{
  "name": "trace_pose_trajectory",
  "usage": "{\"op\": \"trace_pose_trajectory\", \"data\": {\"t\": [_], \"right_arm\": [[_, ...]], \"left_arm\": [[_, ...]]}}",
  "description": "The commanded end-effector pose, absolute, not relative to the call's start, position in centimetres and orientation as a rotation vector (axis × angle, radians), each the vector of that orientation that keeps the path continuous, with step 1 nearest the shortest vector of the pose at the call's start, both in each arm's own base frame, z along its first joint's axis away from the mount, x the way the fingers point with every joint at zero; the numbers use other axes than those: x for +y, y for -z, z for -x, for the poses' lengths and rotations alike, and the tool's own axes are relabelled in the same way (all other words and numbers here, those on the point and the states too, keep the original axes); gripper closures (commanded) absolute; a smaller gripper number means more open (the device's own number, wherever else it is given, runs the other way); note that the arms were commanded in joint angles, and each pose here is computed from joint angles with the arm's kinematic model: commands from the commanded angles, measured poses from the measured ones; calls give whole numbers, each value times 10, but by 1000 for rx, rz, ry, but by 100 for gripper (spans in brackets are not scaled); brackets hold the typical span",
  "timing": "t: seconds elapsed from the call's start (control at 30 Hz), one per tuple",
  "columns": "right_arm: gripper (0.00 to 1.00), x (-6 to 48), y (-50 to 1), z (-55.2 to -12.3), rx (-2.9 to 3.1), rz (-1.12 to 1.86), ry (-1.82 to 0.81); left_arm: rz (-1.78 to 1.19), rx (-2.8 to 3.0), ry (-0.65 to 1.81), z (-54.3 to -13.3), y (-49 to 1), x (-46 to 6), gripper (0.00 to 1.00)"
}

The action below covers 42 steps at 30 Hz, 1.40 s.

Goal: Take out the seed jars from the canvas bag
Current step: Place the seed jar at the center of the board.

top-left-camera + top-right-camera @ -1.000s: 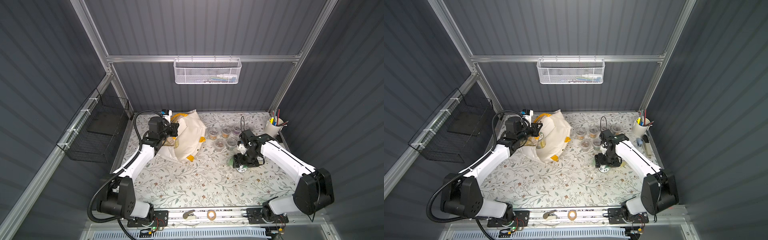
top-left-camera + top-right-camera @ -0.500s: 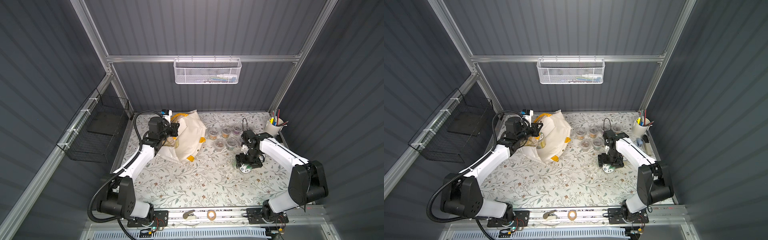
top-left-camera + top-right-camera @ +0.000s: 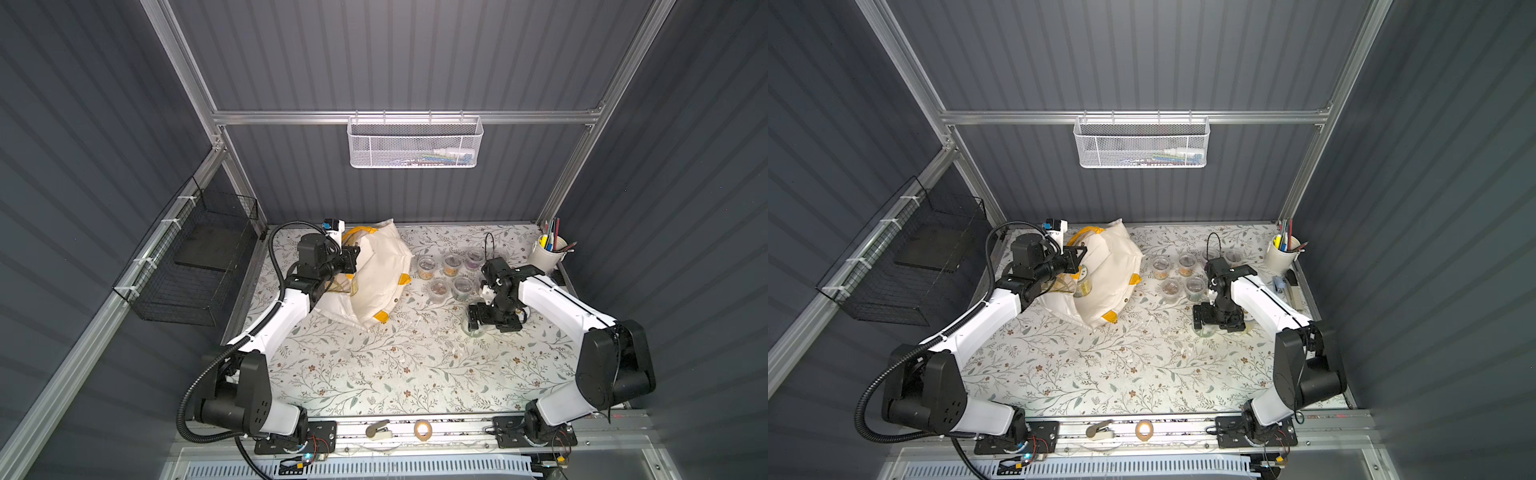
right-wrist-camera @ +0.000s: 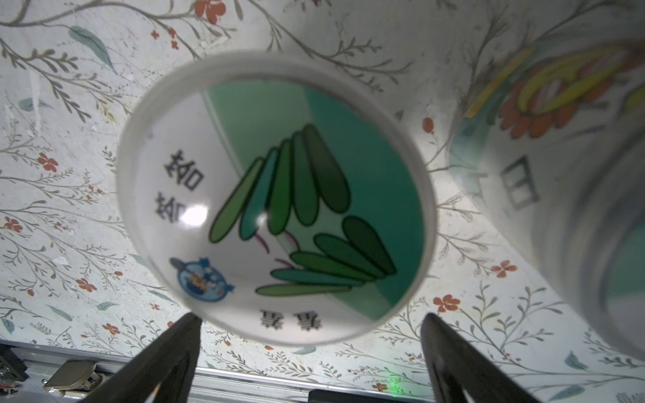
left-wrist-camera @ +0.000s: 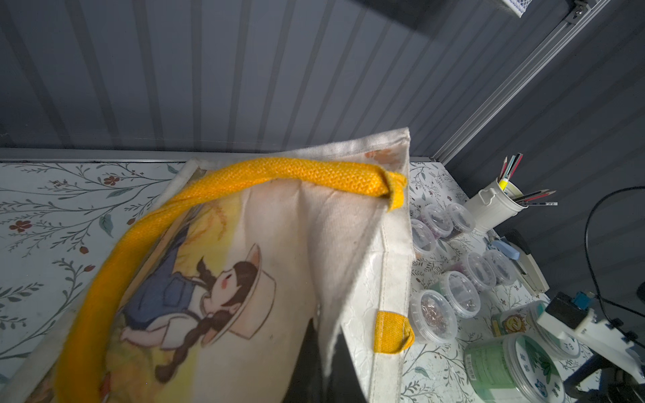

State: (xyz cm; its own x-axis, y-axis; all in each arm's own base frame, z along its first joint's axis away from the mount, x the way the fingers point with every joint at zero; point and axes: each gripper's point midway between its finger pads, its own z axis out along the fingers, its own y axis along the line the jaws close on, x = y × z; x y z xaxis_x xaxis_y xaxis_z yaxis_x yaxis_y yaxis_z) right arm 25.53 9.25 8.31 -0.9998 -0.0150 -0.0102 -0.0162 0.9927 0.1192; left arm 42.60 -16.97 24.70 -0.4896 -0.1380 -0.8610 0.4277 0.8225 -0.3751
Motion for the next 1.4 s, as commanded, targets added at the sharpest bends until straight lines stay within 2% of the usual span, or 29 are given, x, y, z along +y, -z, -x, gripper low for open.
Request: {"op": "trace_pose_trajectory", "data": {"t": [0.0,0.13,0.27,0.47,0.67,0.8,1.17,1.37], "right_arm": [[3,100,-87,-267,3100,9,-244],[3,104,-81,-276,3094,11,-260],[8,101,-75,-287,3083,-8,-211],[10,91,-65,-297,3073,-68,-133],[10,85,-69,-304,3037,-132,-143],[1,106,-96,-313,2920,-103,-334],[1,143,-211,-327,2503,90,-545],[1,202,-248,-330,2331,339,-637]], "left_arm": [[-212,1974,713,-428,-249,-172,100],[-207,1976,715,-429,-248,-172,100],[-203,1975,717,-429,-248,-173,100],[-212,1975,712,-427,-251,-172,100],[-213,1979,702,-426,-250,-171,100],[-212,1982,703,-427,-249,-171,100],[-211,1980,689,-427,-260,-169,100],[-214,1983,660,-426,-266,-166,100]]}}
